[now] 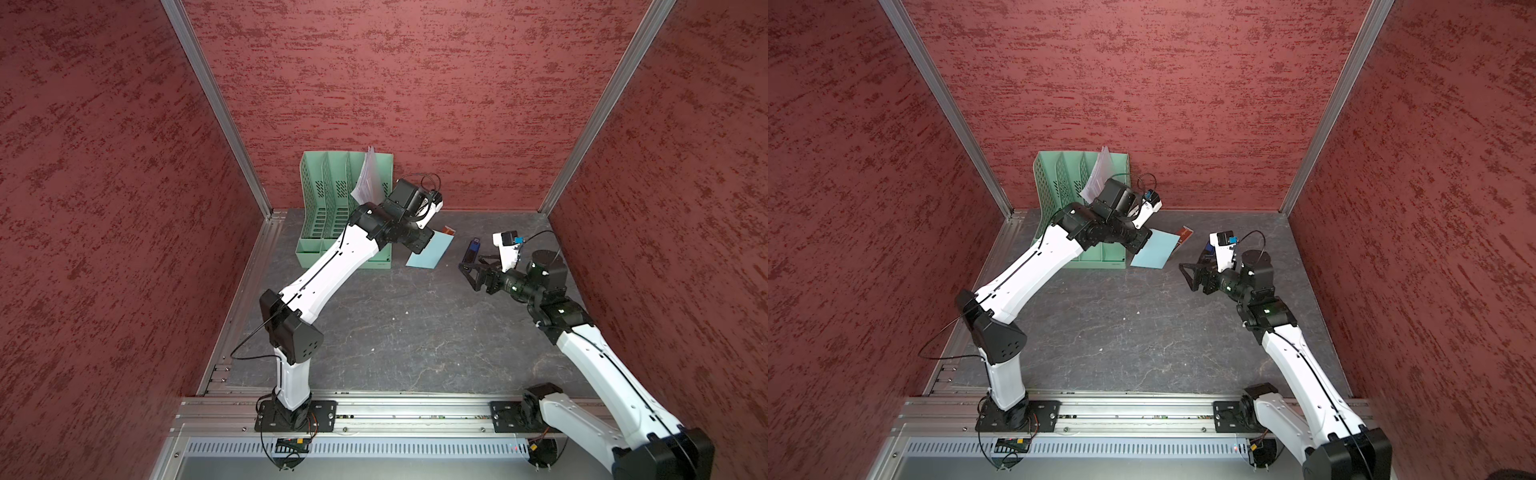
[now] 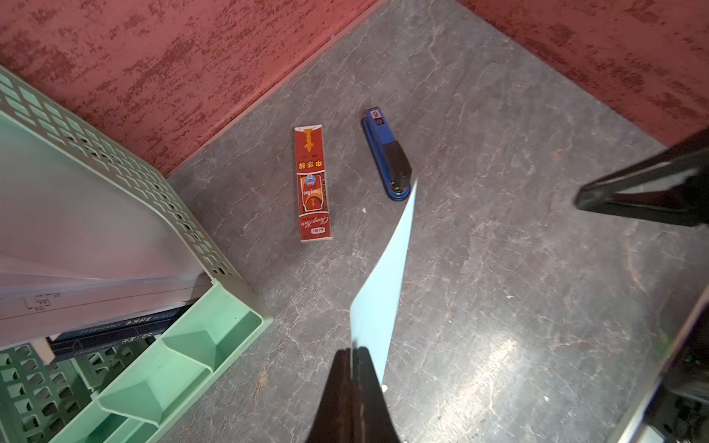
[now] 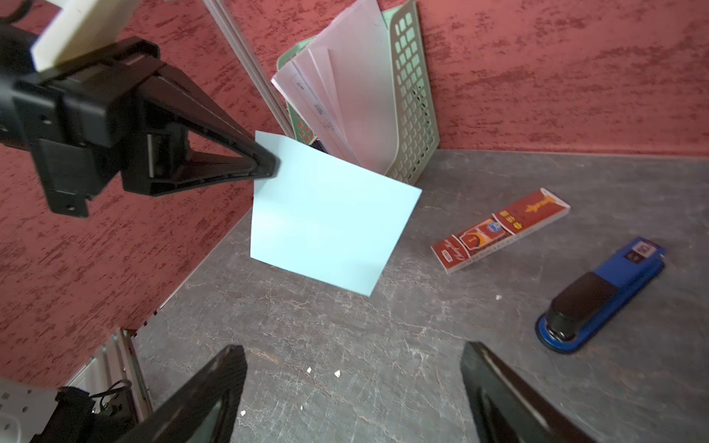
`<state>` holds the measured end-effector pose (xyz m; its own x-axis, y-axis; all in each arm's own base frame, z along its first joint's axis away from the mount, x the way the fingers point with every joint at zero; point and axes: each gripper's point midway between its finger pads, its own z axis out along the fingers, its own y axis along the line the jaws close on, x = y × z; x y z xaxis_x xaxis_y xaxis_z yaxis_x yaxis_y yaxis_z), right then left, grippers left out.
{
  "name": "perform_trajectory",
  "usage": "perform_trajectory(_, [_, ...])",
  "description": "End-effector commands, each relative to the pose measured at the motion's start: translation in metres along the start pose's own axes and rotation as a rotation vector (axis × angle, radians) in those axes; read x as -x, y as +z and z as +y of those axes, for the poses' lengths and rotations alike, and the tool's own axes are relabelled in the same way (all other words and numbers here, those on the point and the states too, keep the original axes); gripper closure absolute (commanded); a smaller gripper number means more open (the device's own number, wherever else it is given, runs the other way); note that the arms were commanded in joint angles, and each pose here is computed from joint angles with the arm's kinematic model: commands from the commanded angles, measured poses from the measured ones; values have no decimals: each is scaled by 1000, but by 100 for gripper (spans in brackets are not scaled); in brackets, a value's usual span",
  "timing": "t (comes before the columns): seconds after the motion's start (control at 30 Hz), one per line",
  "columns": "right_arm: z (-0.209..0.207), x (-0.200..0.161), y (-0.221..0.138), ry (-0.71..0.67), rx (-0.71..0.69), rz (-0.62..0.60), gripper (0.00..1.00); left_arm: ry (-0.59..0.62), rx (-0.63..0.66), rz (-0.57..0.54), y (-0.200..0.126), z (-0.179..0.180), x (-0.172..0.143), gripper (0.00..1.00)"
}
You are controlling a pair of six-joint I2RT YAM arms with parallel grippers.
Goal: Fold the square paper along the opposite sides
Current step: Pick up the paper from the center of the board.
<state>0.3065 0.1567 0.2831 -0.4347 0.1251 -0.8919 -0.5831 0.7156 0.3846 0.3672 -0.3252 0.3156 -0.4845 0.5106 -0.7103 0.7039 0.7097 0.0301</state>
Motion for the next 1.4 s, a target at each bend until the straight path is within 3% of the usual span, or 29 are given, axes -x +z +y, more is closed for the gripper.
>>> perform_trajectory(0.0, [5,11,-2,-50,63,-49,7,-10,-22,-50,-35,-7,5,100])
perform_trajectory(0.23, [-47,9,-10,12,-67,-56,7,-15,-100,-169,-89,-23,13,100])
perform_trajectory(0.27, [31,36,-26,-137,374,-126,6,-17,-107,-180,-95,-25,14,100])
perform_trajectory(0.43, [50,37,-29,-106,588,-94,6,-21,-149,-240,-117,-34,18,100])
perform_trajectory(0.6, [58,40,-31,-88,701,-94,7,-26,-198,-295,-125,-43,25,100])
perform_trajectory(0.87, [63,48,-30,-69,762,-83,11,-42,-239,-340,-121,-50,34,100])
perform_trajectory(1.1, [67,59,-33,-72,752,-101,21,-46,-256,-369,-118,-54,42,100])
perform_trajectory(1.37, [67,65,-32,-94,719,-104,23,-45,-319,-390,-121,-65,50,100])
